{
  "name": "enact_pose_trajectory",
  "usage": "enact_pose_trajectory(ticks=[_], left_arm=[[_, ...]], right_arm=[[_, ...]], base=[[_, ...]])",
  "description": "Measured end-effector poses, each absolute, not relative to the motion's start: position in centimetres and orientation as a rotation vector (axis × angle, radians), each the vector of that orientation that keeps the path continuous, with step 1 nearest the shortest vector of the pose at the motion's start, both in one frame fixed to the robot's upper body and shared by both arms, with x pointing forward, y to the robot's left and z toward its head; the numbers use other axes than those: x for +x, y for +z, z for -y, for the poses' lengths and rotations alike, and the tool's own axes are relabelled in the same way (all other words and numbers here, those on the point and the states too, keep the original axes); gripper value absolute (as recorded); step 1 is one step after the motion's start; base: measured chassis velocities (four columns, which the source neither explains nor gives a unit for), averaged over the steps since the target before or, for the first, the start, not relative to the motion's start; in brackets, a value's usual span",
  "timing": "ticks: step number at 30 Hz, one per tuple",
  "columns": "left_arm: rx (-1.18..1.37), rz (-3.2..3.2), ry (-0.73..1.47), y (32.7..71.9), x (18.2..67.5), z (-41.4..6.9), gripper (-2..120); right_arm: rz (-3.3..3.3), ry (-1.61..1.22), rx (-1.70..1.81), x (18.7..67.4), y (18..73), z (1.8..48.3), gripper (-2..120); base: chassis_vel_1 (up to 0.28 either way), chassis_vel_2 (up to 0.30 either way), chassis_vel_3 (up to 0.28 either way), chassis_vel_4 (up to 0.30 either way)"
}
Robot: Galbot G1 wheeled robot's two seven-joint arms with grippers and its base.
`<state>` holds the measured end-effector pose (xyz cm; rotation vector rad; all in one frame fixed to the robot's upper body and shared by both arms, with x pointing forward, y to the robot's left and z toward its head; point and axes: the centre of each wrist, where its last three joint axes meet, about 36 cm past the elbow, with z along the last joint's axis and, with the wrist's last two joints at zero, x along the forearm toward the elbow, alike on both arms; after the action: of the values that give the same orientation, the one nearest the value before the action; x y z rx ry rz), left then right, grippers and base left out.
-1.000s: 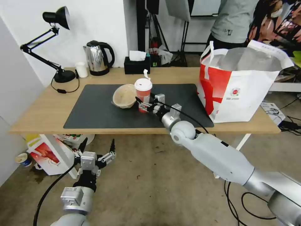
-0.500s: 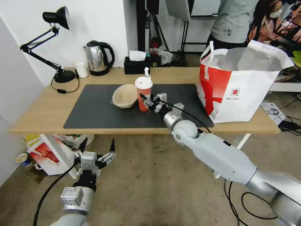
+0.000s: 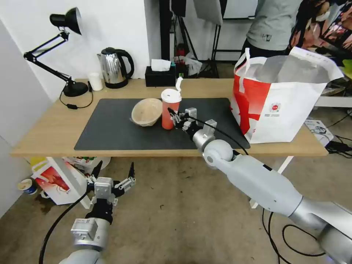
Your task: Pick up the trash from the table and place it into the takeout bag.
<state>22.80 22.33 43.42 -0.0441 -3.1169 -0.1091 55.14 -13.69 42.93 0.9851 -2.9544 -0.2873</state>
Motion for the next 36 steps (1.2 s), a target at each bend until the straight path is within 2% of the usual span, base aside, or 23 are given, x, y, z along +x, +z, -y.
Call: enact_pose_trajectory(ticks=[27,36], left_arm=[[-0.044,3.117,-0.109,43.4,22.8,-22.3,100],[-0.044,3.117,-0.109,43.4,22.8,-22.3,100]], right_arm=[[3.018,-0.31,0.998,54.9,46.6,16.8,4],[3.075,-0.308,1.024,54.5,50.8,19.2,4]], base=[[0.0,0.0,0.0,0.0],[0.0,0.0,0.0,0.0]])
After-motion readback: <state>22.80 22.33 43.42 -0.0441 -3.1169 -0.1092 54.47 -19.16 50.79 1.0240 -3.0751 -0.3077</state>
